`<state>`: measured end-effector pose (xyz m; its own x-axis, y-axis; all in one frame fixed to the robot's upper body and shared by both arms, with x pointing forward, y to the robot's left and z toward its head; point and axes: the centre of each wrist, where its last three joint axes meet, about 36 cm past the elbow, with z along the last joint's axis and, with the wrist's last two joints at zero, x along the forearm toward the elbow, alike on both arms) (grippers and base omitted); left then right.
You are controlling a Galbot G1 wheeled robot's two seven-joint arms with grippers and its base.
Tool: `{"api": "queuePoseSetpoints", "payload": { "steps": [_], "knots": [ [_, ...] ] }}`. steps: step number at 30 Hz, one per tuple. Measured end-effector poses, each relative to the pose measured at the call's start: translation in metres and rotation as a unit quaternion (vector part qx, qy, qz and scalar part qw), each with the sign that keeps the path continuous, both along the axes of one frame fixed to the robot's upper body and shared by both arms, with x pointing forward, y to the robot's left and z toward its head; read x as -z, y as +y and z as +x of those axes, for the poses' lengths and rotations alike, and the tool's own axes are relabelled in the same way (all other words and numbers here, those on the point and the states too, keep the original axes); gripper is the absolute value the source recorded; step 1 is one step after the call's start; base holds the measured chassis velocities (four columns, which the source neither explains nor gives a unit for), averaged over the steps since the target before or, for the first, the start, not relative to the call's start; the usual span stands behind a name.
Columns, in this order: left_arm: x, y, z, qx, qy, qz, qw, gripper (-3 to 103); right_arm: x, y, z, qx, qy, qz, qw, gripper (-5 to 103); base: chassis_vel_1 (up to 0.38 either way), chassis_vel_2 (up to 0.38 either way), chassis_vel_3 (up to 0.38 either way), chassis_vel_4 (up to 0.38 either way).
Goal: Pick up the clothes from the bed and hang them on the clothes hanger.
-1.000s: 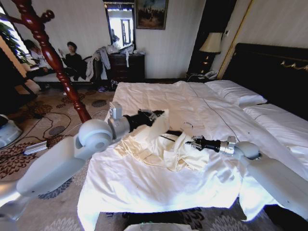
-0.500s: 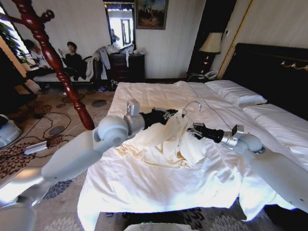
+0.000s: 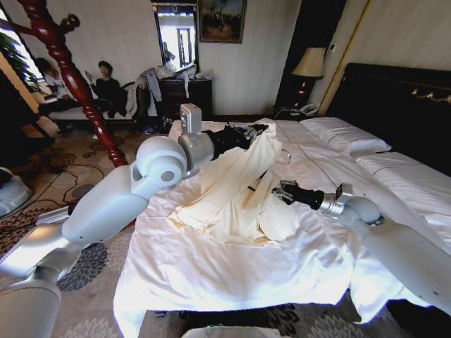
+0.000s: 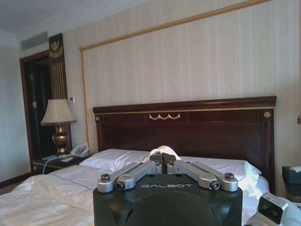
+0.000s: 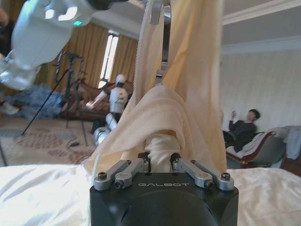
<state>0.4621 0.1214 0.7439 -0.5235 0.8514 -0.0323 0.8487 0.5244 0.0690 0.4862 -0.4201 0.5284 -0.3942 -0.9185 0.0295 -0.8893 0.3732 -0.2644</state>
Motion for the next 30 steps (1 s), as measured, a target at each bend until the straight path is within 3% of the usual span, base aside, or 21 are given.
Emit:
{"api": "queuePoseSetpoints", "payload": {
  "steps": [8,15,20,22,24,27,28,30],
  "knots": [
    [0.013,-0.017,-0.003,0.014,0.013,0.012,0.9997,0,0.007,0.001,-0.002,-0.015,-0.001,-0.013,1.000,15,0.000,0.000,0.000,0.000],
    [0.025,-0.042,-0.008,0.026,0.027,0.019,0.9991,0,0.005,0.011,-0.001,-0.013,0.006,0.036,0.999,15,0.000,0.000,0.000,0.000],
    [0.026,-0.046,-0.008,0.019,0.033,0.012,0.9992,0,0.005,0.010,-0.001,-0.020,0.006,0.042,0.999,15,0.000,0.000,0.000,0.000],
    [0.026,-0.046,-0.012,0.017,0.052,0.002,0.9985,0,0.003,0.007,-0.001,-0.018,0.005,0.048,0.999,15,0.000,0.000,0.000,0.000],
    [0.027,-0.043,-0.017,0.025,0.067,-0.009,0.9974,11,0.003,0.005,-0.001,-0.016,0.006,0.055,0.998,15,0.000,0.000,0.000,0.000],
    [0.028,-0.039,-0.022,0.032,0.076,-0.017,0.9964,16,0.003,0.004,0.000,-0.013,0.008,0.065,0.998,15,0.000,0.000,0.000,0.000],
    [0.031,-0.035,-0.025,0.034,0.081,-0.020,0.9959,27,0.002,0.004,0.000,-0.010,0.010,0.077,0.997,15,0.000,0.000,0.000,0.000],
    [0.033,-0.032,-0.029,0.035,0.082,-0.021,0.9958,27,0.002,0.005,0.001,-0.008,0.012,0.085,0.996,15,0.000,0.000,0.000,0.000]
  ]
}}
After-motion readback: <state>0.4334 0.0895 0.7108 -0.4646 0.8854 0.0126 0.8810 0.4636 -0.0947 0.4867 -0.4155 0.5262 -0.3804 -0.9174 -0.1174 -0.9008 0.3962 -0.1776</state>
